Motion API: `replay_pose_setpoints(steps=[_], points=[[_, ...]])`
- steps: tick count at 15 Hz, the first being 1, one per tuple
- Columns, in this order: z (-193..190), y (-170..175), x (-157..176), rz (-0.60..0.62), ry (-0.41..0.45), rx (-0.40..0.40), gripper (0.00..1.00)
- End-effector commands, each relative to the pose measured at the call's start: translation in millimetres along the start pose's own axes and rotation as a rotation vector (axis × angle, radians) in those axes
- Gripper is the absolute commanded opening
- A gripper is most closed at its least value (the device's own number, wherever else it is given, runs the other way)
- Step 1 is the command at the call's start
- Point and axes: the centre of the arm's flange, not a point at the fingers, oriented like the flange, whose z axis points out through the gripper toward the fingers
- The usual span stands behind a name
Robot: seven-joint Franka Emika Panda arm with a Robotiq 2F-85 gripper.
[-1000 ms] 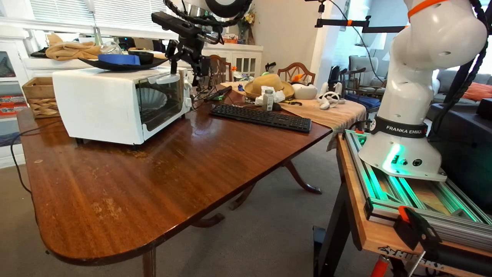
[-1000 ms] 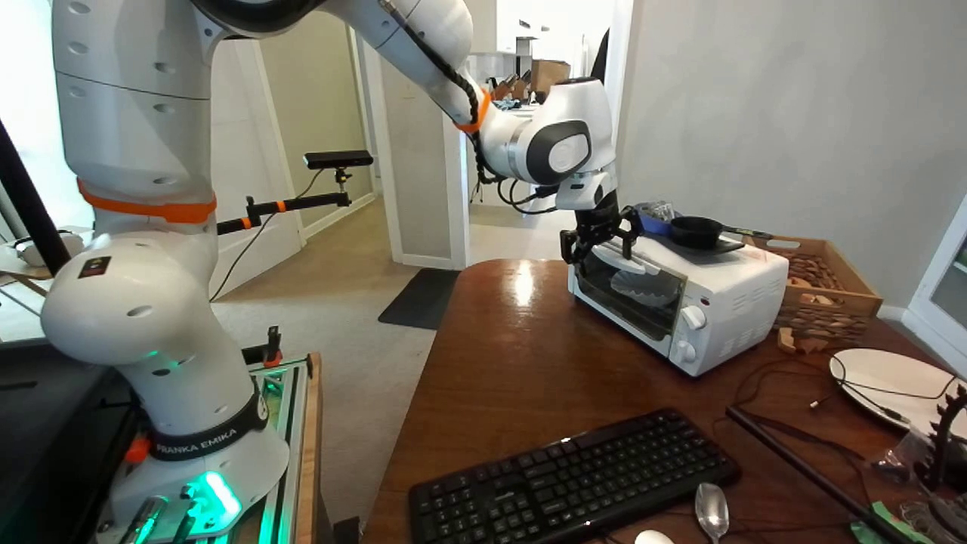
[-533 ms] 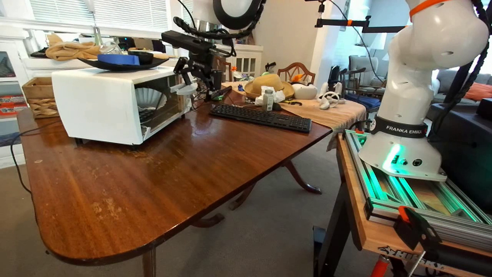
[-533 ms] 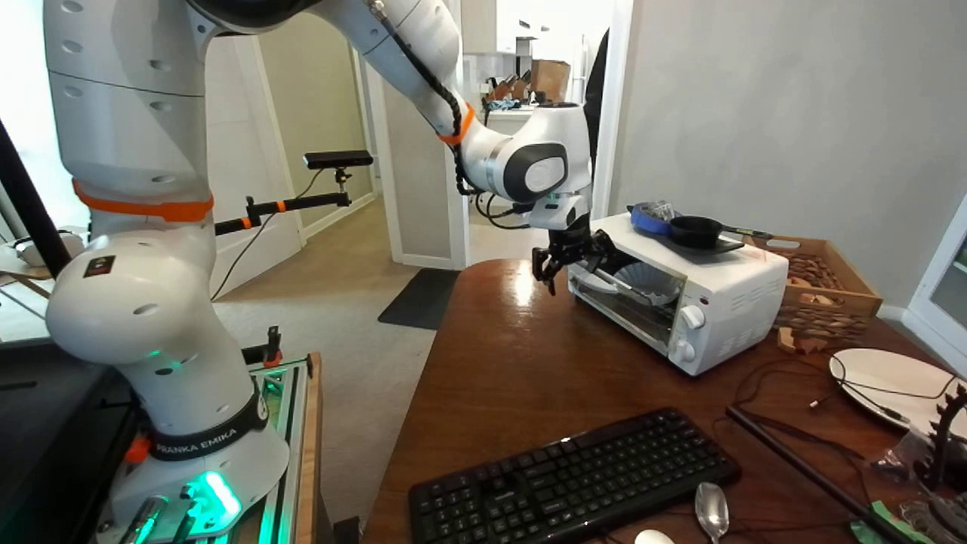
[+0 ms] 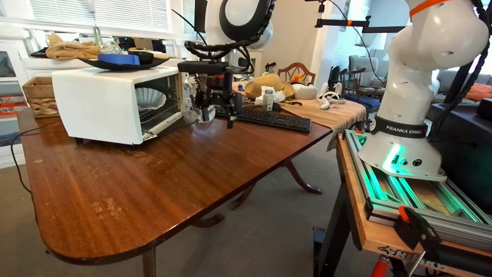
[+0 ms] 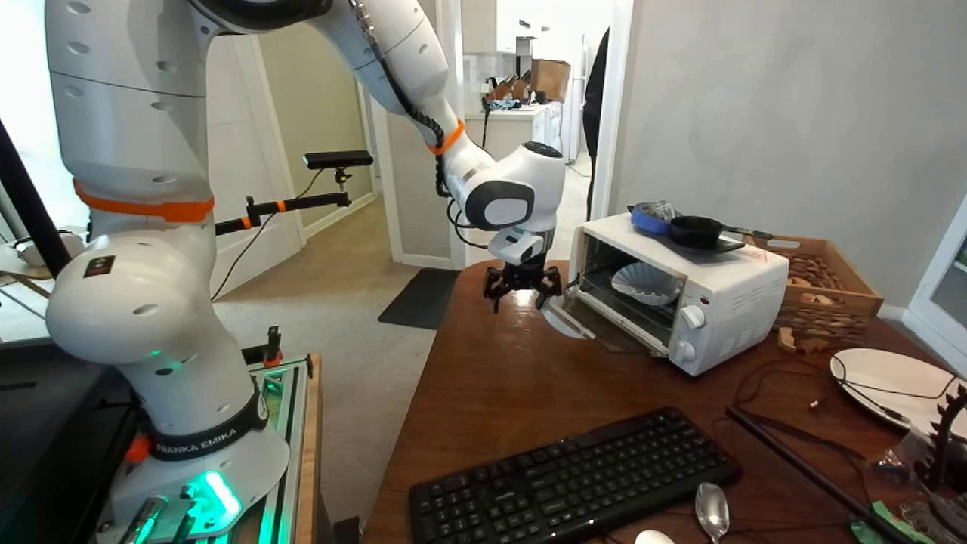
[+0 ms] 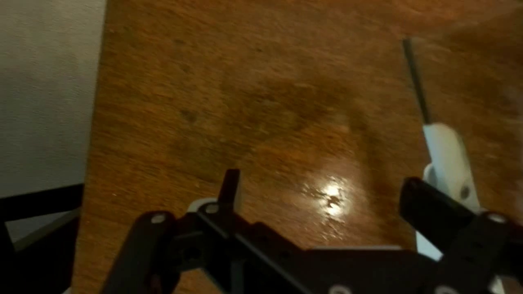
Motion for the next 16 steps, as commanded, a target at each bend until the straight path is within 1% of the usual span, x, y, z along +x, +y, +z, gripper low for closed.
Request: replay_pose_setpoints(steps=[1, 4, 7, 8, 9, 10, 12, 16], points=[[21, 9, -11, -0.003, -0.099, -0.103, 1.0], [7, 16, -23, -0.049, -0.075, -0.025, 1.0], [-18, 24, -25, -0.16, 0.001, 0.089, 1.0], [-25, 28, -26, -0.216, 0.018, 0.108, 1.0], [-30, 32, -25, -0.276, 0.041, 0.11, 1.0], [-35, 39, -23, -0.326, 0.077, 0.092, 1.0], [-42, 49, -11, -0.422, 0.131, 0.074, 1.0], [-65, 63, 20, -0.6, 0.235, -0.007, 1.0]])
